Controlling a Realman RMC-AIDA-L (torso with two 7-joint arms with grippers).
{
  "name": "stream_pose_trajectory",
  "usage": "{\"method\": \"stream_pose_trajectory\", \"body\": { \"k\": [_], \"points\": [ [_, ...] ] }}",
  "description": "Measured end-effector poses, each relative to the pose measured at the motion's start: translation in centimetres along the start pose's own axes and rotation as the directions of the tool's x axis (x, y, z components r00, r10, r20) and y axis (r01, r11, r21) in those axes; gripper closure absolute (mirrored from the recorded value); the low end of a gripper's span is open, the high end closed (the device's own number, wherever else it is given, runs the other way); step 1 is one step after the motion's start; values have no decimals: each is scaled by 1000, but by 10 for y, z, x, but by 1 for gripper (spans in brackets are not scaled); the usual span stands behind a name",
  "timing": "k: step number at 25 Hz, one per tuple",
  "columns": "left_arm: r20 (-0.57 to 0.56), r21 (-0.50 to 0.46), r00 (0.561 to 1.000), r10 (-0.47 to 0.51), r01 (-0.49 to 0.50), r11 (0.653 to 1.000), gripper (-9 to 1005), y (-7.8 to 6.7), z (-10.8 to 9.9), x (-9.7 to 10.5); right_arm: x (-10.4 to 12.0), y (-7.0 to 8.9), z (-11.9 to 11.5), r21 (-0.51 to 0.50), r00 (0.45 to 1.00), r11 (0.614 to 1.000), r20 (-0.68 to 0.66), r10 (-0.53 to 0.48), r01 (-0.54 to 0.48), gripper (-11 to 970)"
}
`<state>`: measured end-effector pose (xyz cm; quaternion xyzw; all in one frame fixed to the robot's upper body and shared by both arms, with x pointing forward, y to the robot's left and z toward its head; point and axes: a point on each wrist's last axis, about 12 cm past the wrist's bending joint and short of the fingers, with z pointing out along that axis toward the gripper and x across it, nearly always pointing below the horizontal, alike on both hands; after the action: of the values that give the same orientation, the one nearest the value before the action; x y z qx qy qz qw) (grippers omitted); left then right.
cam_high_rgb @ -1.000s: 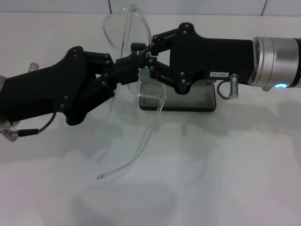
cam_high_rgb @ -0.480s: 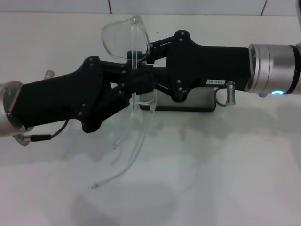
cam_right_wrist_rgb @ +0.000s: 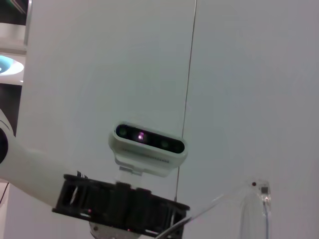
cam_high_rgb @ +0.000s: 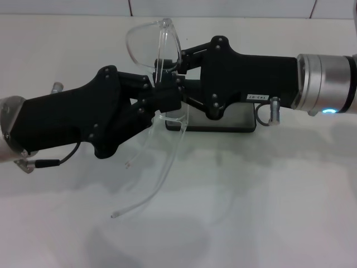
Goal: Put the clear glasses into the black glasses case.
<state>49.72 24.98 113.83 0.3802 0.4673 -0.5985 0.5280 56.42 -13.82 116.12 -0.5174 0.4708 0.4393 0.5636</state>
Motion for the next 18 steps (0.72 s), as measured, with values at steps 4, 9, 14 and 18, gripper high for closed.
{"method": "stream_pose_trajectory", "body": {
  "k": [4, 9, 14, 18],
  "points": [
    [-2, -20, 1000, 0, 0, 1000, 948, 2, 0, 1, -1, 0, 1, -5, 1000, 1000, 10, -7, 7, 843],
    [-20, -64, 1000, -4, 3, 998, 948, 7, 0, 3, -4, 3, 1, -24, 999, 999, 35, -24, 25, 843],
    [-17, -78, 1000, 0, -2, 997, 948, 9, 1, 6, -5, 3, 1, -28, 999, 999, 42, -25, 26, 842],
    [-12, -81, 1000, 6, -7, 997, 948, 9, 1, 7, -5, 3, 1, -28, 999, 999, 43, -32, 34, 843]
  ]
}}
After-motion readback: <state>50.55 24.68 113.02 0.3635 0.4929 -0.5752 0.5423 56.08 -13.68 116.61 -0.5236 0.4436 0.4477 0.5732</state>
